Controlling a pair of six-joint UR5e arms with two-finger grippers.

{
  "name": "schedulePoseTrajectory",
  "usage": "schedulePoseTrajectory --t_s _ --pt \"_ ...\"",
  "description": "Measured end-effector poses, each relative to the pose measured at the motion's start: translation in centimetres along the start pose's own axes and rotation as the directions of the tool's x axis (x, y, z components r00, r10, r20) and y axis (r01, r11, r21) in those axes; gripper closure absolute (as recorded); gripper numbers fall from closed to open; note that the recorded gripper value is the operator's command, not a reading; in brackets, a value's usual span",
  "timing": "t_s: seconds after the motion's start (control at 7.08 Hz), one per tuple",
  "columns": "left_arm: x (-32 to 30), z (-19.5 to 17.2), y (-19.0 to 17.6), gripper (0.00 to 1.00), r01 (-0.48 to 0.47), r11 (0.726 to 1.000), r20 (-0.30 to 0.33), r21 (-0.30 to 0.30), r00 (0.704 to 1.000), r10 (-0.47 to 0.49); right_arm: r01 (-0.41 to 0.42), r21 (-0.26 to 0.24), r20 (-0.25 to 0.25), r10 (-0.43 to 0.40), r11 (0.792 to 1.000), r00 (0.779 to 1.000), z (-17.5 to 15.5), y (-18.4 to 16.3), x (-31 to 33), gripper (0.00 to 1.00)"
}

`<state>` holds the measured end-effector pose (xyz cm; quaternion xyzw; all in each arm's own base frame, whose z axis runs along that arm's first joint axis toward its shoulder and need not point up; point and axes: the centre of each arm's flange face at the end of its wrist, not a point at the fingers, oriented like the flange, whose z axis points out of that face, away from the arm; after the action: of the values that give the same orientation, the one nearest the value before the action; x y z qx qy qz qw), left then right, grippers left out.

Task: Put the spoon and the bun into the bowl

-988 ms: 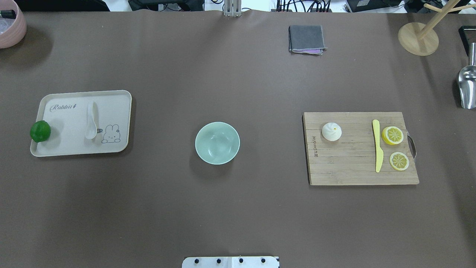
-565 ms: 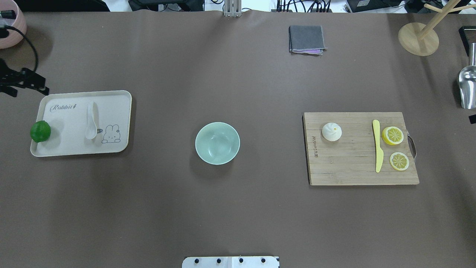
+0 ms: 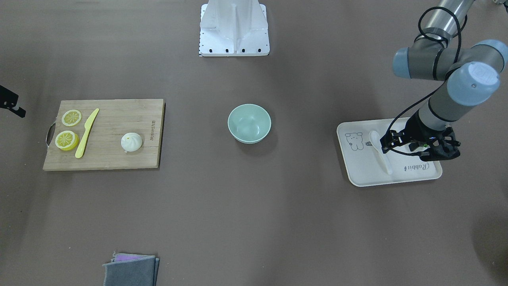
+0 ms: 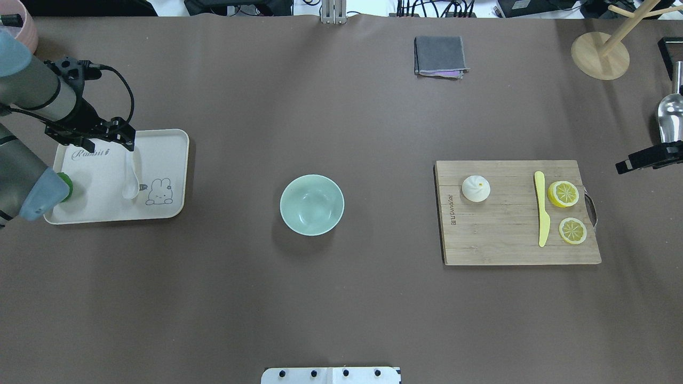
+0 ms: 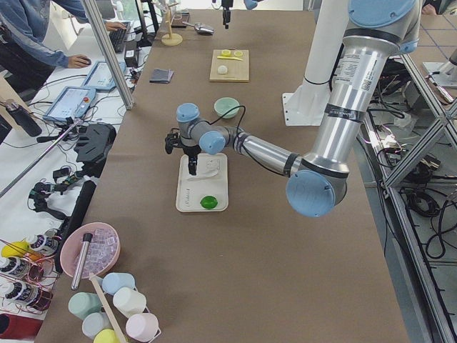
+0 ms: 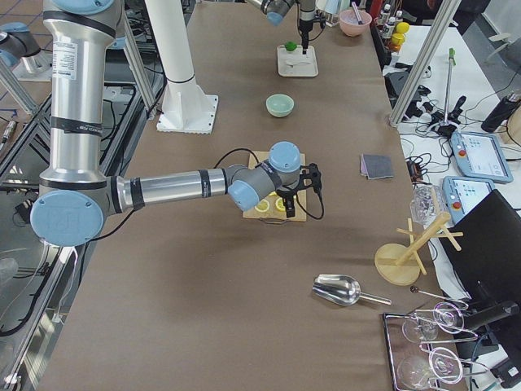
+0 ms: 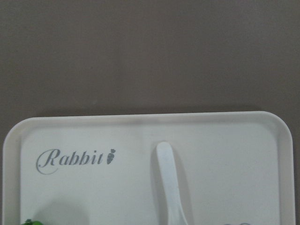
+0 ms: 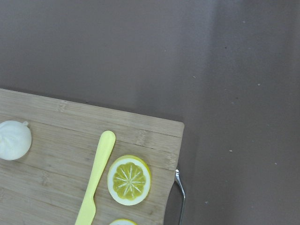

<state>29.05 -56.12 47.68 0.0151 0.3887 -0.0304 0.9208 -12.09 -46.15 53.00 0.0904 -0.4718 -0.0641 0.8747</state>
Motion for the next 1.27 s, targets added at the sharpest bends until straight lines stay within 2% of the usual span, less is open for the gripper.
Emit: schedulePoseTrajectory --t_s 0.14,0.28,0.42,0.56,0.71,0.85,0.99,1.27 --pt "-0.2 1.7 -0.1 0.19 0.002 1.0 -0.004 -0.002 1.0 -0.002 -0.007 -0.005 0.003 0.007 1.0 1.0 0.7 -0.5 -1.2 0.01" --pt "-0.2 3.0 0.1 0.24 0.005 1.0 -0.009 -0.007 1.0 -0.005 -0.012 -0.009 0.005 0.012 1.0 1.0 1.2 -0.8 -2.1 0.01" --pt "0.1 3.6 0.4 0.34 0.009 1.0 -0.012 -0.01 1.0 -0.009 -0.01 -0.012 0.005 0.01 1.0 1.0 1.6 -0.9 -2.6 0.01" --pt "0.4 4.1 0.7 0.37 0.012 1.0 -0.016 -0.012 1.0 -0.012 -0.007 -0.014 0.005 0.007 1.0 1.0 1.8 -0.9 -2.9 0.01" --pt "0.6 4.6 1.1 0.45 0.007 1.0 -0.017 -0.011 1.0 -0.007 -0.004 -0.014 0.006 0.005 1.0 1.0 1.8 -0.9 -3.1 0.01" --pt "0.7 5.1 1.5 0.77 0.001 1.0 -0.013 -0.011 1.0 -0.001 -0.001 -0.012 0.007 0.001 1.0 1.0 1.8 -0.9 -3.3 0.01" --pt "0.8 5.4 1.6 1.0 -0.002 1.0 -0.01 -0.012 1.0 0.002 -0.002 -0.01 0.009 0.002 1.0 1.0 1.6 -0.9 -3.5 0.01" --pt "1.4 5.1 1.6 1.0 -0.015 1.0 -0.016 -0.011 1.0 0.015 -0.012 -0.008 0.009 0.012 1.0 1.0 1.6 -0.9 -3.7 0.01"
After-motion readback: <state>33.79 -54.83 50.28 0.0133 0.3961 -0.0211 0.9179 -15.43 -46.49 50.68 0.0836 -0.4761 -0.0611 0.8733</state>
